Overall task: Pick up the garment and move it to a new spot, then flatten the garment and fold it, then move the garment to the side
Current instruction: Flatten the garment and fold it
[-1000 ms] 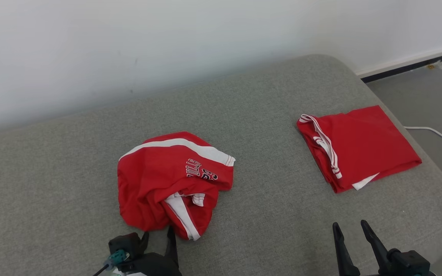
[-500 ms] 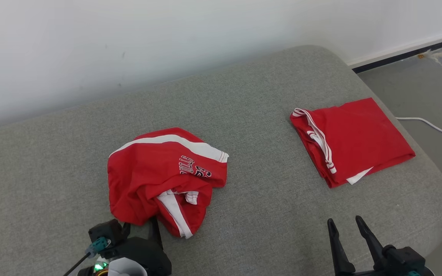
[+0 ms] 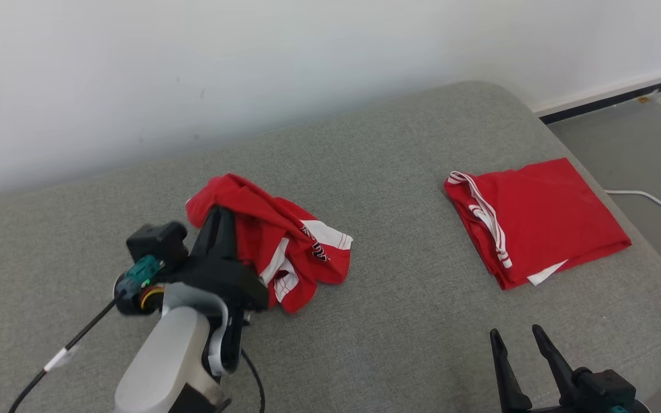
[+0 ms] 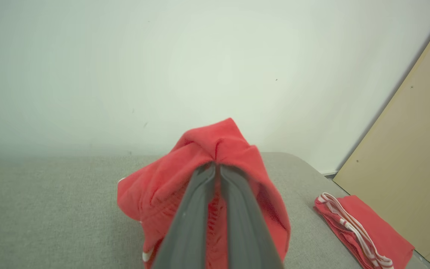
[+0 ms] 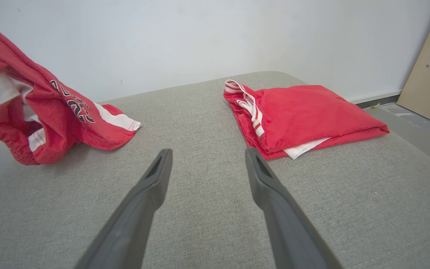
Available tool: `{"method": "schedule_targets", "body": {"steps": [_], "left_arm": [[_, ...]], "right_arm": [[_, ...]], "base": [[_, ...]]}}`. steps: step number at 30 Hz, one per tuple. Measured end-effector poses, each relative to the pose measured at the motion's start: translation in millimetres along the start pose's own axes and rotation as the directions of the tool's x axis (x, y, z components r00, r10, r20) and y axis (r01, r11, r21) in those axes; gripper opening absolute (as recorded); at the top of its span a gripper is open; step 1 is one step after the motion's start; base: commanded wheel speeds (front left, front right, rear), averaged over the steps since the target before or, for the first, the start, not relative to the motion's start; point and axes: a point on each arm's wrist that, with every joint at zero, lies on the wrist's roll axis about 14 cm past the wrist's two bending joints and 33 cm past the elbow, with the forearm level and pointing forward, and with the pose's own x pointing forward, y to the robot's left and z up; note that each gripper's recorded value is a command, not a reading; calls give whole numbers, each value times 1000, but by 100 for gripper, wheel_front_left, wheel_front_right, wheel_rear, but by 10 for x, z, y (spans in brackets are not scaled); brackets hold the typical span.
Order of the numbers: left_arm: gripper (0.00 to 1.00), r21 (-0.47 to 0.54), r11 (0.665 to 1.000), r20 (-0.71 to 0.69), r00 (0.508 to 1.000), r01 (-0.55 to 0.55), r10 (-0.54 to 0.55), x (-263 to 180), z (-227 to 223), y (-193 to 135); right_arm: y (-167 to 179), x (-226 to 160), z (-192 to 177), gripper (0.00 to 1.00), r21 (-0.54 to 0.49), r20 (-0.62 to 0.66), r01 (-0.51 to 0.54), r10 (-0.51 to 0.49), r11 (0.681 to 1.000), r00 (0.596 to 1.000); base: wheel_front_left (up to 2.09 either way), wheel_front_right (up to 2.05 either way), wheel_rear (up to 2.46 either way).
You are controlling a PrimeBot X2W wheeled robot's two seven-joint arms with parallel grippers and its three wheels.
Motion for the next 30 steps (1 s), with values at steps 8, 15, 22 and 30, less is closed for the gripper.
{"method": "schedule_targets", "body": {"steps": [8,15,22,30], "left_arm": [[0,85,949,140,939,304,-313,192,699,-1002],[0,114,871,181,852,478,-492,76,971,-1733],[0,138,921,65,924,365,-376,114,556,-1325],[0,167,964,-70,978,207,-198,-33,56,-612]], "right_arm": [[60,-22,43,100,4,15,-21,21,1000,1000],[61,-45,39,100,7,16,-21,21,1000,1000],[136,9,23,100,9,14,-44,44,999,999],[336,118,-22,100,14,-2,-106,106,994,994]], "base": [[0,0,0],[0,0,0],[0,0,0],[0,0,0]]}}
